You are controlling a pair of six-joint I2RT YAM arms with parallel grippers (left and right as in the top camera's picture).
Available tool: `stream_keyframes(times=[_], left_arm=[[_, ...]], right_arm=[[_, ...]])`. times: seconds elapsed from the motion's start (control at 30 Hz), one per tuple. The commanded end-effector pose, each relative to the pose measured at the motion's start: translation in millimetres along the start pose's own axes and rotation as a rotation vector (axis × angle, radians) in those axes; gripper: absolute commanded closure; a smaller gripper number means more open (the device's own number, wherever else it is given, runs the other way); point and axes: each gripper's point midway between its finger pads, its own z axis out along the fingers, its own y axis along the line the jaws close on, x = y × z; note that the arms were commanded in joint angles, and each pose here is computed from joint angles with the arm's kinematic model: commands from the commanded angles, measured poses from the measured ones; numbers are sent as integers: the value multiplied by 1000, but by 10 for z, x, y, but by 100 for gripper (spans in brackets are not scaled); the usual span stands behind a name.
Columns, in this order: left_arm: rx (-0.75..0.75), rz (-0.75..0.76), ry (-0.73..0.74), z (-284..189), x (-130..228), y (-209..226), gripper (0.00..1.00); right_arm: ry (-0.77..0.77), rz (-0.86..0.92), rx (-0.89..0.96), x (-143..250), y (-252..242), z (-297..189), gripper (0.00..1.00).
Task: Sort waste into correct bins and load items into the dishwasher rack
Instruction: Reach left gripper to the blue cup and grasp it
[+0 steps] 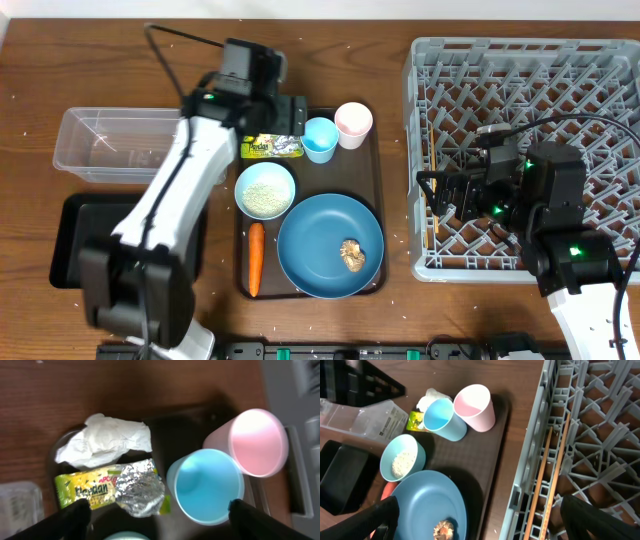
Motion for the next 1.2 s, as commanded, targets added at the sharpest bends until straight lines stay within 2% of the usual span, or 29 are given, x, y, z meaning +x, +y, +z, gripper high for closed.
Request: stream_keyframes(times=[0.0,0.13,0.37,0.47,0.53,0.67,0.77,0.8,0.93,1.17], left_arm=[[-50,11,14,200,-3,42,21],[-46,23,36,427,48,1,28],[-42,38,75,672,160,-50,51],[-39,46,87,753,207,-82,54],[-37,51,93,786,228,-103,64],[-36,57,96,798,241,-127,70],[-37,57,102,804,263,-118,81],[-38,58,104,808,275,-115,81],[-41,58,122,821,336,-101,94],[-40,57,114,650,299,-121,94]], right_arm=[[-12,-12,-13,-64,43,-50,1],[-3,-8,-11,-41,39,-50,1],[19,1,-7,14,28,-50,1],[19,2,-8,15,29,-50,1],[21,3,-7,19,28,-50,1],[24,4,-7,28,27,-50,1],[28,6,-6,37,25,-50,1],[29,7,-6,41,25,-50,1],[37,10,-5,61,22,-51,1],[53,17,-2,102,15,-53,4]])
